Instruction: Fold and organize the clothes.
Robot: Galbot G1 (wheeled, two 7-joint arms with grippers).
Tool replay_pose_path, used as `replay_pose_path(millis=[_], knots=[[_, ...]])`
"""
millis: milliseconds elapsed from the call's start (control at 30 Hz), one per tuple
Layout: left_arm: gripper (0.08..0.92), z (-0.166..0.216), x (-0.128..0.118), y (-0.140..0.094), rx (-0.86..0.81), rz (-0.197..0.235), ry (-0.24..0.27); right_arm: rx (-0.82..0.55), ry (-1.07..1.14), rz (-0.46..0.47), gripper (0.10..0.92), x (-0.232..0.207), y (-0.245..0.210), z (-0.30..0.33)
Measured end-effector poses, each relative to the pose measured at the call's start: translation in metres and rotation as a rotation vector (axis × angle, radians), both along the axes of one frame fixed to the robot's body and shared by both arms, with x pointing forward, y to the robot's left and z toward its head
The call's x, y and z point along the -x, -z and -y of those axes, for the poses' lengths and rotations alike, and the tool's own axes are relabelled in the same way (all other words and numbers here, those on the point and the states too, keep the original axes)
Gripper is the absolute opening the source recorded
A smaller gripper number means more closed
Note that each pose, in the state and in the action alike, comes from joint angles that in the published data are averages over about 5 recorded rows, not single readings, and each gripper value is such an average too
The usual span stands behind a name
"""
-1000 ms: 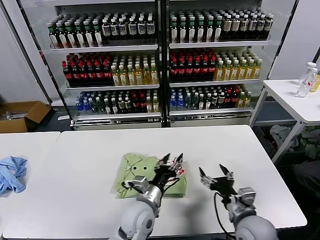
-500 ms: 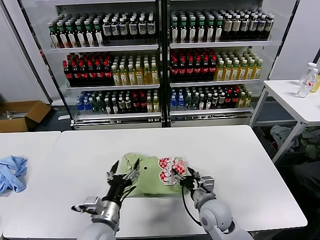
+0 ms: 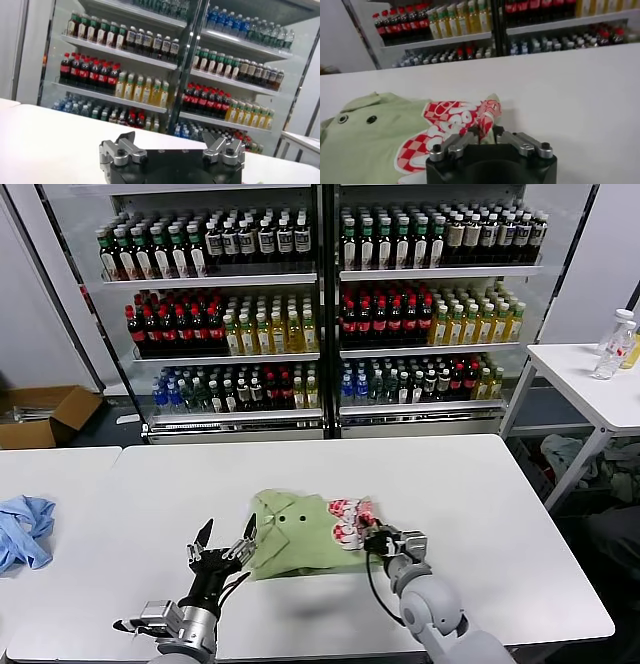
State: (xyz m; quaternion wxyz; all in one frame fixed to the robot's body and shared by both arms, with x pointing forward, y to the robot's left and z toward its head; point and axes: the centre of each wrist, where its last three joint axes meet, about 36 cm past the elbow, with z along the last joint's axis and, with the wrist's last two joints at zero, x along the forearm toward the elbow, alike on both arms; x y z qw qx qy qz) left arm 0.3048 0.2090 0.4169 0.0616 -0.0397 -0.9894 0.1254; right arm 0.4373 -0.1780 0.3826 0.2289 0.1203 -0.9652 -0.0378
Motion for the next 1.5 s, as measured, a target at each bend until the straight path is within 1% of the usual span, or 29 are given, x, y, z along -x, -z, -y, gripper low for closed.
replay_pose_path(millis=[100, 167, 200, 300, 567, 767, 967, 1067, 1267, 1500], knots=[[0.822, -0.001, 0.002, -0.001, -0.009, 0.004, 0.001, 0.039, 0.006, 0.035, 0.168, -0.002, -0.001, 0.018], [0.823, -0.001, 0.004, -0.001, -0.016, 0.008, 0.002, 0.066, 0.006, 0.061, 0.148, -0.002, -0.002, 0.03], [0.823, 0.0, 0.005, -0.001, -0.019, 0.011, 0.003, 0.079, 0.006, 0.075, 0.151, -0.002, -0.003, 0.035], [0.823, 0.0, 0.008, -0.002, -0.031, 0.019, 0.006, 0.109, 0.012, 0.124, 0.217, 0.002, -0.006, 0.045], [0.823, 0.001, 0.017, -0.007, -0.068, 0.042, 0.01, 0.154, 0.041, 0.268, 0.434, 0.025, -0.017, 0.061], [0.822, 0.006, 0.026, -0.012, -0.081, 0.061, 0.023, 0.16, 0.066, 0.358, 0.607, 0.056, -0.032, 0.07], [0.823, 0.006, 0.034, -0.017, -0.103, 0.08, 0.032, 0.153, 0.09, 0.413, 0.774, 0.093, -0.046, 0.075], [0.823, 0.006, 0.037, -0.02, -0.119, 0.089, 0.032, 0.149, 0.101, 0.432, 0.815, 0.11, -0.05, 0.076], [0.823, 0.006, 0.043, -0.025, -0.142, 0.1, 0.029, 0.151, 0.119, 0.466, 0.823, 0.138, -0.056, 0.072], [0.823, 0.006, 0.051, -0.028, -0.178, 0.092, 0.038, 0.177, 0.135, 0.484, 0.823, 0.16, -0.061, 0.071]])
